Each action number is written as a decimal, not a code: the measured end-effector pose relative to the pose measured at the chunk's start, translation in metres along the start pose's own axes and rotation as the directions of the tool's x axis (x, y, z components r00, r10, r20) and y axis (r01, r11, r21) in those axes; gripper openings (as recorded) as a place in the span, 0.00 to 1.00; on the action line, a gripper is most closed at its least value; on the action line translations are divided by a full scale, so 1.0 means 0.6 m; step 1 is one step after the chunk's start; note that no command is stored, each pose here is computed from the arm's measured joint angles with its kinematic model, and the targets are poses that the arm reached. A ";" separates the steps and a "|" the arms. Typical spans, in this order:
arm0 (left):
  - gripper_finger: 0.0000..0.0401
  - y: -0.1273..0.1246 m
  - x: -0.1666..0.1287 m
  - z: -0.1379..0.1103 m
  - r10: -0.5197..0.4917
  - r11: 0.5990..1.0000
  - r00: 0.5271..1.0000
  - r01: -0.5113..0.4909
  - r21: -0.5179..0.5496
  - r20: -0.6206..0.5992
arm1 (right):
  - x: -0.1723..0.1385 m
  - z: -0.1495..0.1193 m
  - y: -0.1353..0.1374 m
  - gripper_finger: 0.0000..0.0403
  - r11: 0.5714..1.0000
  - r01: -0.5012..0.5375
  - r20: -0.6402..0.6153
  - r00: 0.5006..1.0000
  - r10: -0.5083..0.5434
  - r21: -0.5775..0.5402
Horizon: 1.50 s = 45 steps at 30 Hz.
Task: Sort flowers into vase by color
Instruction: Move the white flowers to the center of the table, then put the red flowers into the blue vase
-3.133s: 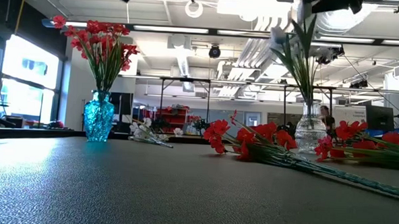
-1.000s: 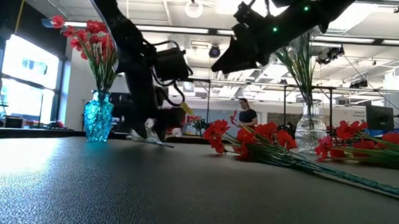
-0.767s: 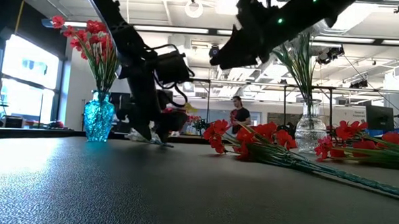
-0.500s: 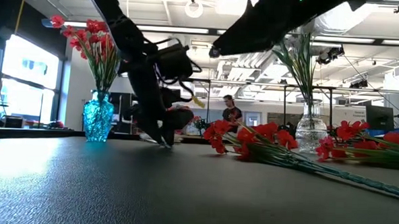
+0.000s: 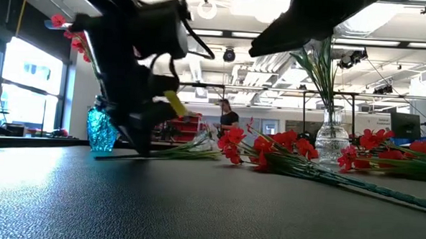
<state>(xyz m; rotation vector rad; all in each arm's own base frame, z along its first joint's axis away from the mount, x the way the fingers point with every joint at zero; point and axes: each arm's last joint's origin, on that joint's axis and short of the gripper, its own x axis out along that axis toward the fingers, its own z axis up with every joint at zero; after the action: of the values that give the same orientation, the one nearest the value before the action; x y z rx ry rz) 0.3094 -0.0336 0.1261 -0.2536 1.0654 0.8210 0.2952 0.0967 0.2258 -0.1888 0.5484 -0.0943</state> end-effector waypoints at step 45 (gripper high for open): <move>0.34 -0.056 -0.206 -0.058 -0.153 0.984 0.793 0.071 0.160 0.589 | -0.106 -0.223 -0.009 0.62 0.670 0.564 -0.841 0.512 0.175 0.483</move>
<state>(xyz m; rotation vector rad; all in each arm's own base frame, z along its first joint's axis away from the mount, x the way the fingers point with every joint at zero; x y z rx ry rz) 0.2814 -0.1344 0.2079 0.0623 0.4890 0.6524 0.1706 0.0799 0.1473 0.6509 1.4527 -0.6933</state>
